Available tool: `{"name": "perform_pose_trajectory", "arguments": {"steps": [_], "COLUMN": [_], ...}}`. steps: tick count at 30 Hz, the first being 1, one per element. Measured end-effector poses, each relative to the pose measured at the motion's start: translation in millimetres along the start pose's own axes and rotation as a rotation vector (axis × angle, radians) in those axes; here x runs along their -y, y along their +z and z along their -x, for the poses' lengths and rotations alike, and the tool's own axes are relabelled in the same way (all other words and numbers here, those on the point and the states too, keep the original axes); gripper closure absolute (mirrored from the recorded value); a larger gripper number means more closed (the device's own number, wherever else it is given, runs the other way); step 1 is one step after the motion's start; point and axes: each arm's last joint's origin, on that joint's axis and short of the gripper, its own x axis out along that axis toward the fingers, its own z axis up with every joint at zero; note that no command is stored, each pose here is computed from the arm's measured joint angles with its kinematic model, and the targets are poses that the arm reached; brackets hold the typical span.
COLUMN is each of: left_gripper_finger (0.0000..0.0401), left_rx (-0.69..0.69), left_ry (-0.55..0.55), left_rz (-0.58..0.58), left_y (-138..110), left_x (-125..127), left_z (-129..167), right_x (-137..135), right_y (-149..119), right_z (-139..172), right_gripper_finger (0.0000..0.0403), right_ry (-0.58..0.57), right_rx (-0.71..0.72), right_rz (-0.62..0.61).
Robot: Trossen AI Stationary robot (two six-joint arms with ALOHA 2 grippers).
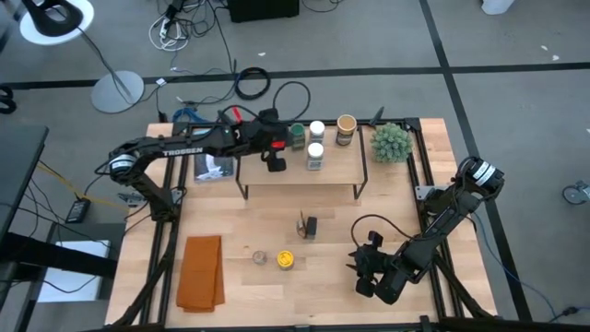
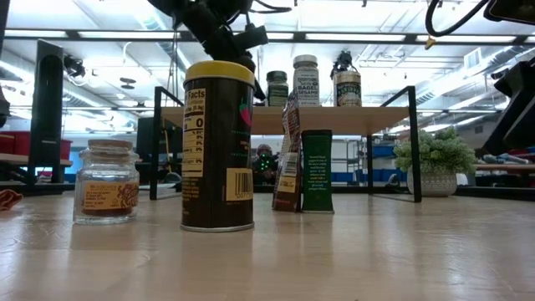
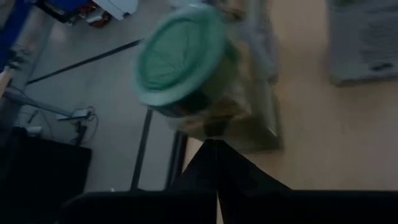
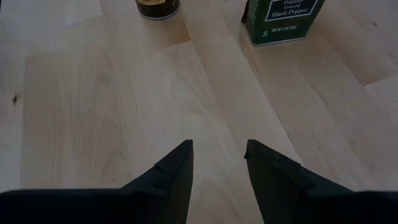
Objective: Shelf spices
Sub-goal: Put the green seasoning bottle on the shelf
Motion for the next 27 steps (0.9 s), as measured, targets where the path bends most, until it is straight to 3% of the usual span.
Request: {"name": "perform_pose_trajectory", "arguments": {"steps": [6,16,27], "left_gripper_finger": [0.0401,0.0401,0.0401], "left_rx": [0.003,-0.028,0.037], "left_ry": [0.033,0.186,0.167], "left_rz": [0.007,0.028,0.051], "left_y": [1,4,32], "left_x": [-2,-7,-15], "left_z": [0,3,57], "right_x": [0,-2,-4], "right_y": [0,0,1], "right_z": [0,0,1], "right_gripper_finger": [0.0253,0.0253,0.0253], "right_ry": [0.000,0.014,0.033], "right_rx": [0.000,0.006,0.013], "right_rz": [-0.001,-0.025,-0.041]}}
